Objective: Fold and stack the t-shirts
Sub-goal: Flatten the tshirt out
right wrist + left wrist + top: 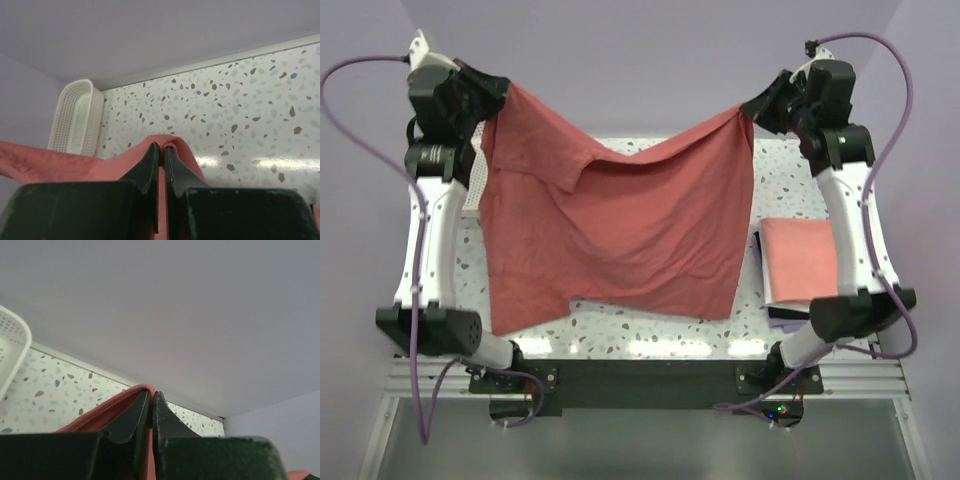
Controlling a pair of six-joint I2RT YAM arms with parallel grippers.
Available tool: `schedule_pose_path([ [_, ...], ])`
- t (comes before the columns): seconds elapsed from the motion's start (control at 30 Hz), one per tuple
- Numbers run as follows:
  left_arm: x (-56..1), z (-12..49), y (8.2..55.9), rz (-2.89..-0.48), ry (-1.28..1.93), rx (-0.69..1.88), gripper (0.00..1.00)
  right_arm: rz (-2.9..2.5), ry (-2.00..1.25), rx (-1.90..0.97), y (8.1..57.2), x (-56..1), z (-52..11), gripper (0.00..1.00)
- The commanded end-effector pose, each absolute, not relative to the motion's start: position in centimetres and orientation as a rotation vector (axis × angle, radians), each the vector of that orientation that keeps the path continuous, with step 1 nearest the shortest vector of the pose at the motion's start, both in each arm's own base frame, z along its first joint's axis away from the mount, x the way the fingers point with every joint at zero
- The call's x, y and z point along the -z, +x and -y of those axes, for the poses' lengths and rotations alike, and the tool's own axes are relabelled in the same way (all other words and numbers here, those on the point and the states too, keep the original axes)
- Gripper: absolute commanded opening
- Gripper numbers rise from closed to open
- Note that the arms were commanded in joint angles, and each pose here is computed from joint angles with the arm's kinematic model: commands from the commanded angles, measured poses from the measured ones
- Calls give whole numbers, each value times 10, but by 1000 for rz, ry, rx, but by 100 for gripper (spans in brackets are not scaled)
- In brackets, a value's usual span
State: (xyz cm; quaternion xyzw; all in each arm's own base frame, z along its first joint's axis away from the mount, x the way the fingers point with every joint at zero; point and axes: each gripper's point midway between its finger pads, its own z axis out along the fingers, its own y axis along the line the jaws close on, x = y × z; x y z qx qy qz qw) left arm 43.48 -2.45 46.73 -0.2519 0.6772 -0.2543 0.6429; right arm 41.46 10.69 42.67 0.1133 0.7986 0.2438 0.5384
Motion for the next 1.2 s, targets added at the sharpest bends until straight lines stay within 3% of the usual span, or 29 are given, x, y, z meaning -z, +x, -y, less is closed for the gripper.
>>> schedule_pose_path([
  [0.0, -533, 36, 476, -1379, -438, 708, 0, -1611, 250, -874, 455, -501, -106, 0],
  [0.07, -532, 35, 503, -1381, -431, 729, 0, -1583, 268, -925, 476, -505, -103, 0],
  [0.13, -586, 36, 496, -1271, -350, 788, 0, -1483, 243, -914, 472, -548, -95, 0],
  [0.33, -647, 9, 448, -1102, -283, 759, 0, -1333, 223, -792, 431, -600, -68, 0],
  [0.43, -620, -8, 450, -1135, -326, 733, 0, -1364, 228, -785, 420, -583, -68, 0],
  [0.53, -584, -6, 442, -1209, -346, 736, 0, -1469, 277, -782, 419, -530, -67, 0],
  [0.57, -543, -8, 453, -1286, -382, 738, 0, -1532, 302, -788, 418, -496, -69, 0],
  [0.63, -522, -5, 440, -1289, -392, 747, 0, -1612, 336, -800, 416, -454, -71, 0],
  [0.67, -471, -6, 448, -1365, -459, 762, 0, -1708, 392, -811, 416, -402, -72, 0],
  [0.7, -447, -6, 447, -1404, -493, 767, 0, -1728, 412, -817, 407, -386, -73, 0],
  [0.83, -335, 5, 430, -1588, -635, 814, 0, -1965, 587, -849, 379, -250, -78, 0],
  [0.87, -283, 6, 421, -1673, -712, 806, 0, -1995, 606, -854, 374, -231, -80, 0],
  [0.93, -244, 5, 405, -1737, -781, 776, 0, -2121, 666, -815, 355, -175, -78, 0],
  [1.03, -149, 2, 366, -1910, -961, 678, 0, -2278, 704, -741, 325, -115, -75, 0],
  [1.17, -91, 0, 327, -2031, -1078, 579, 0, -2392, 723, -687, 293, -71, -72, 0],
])
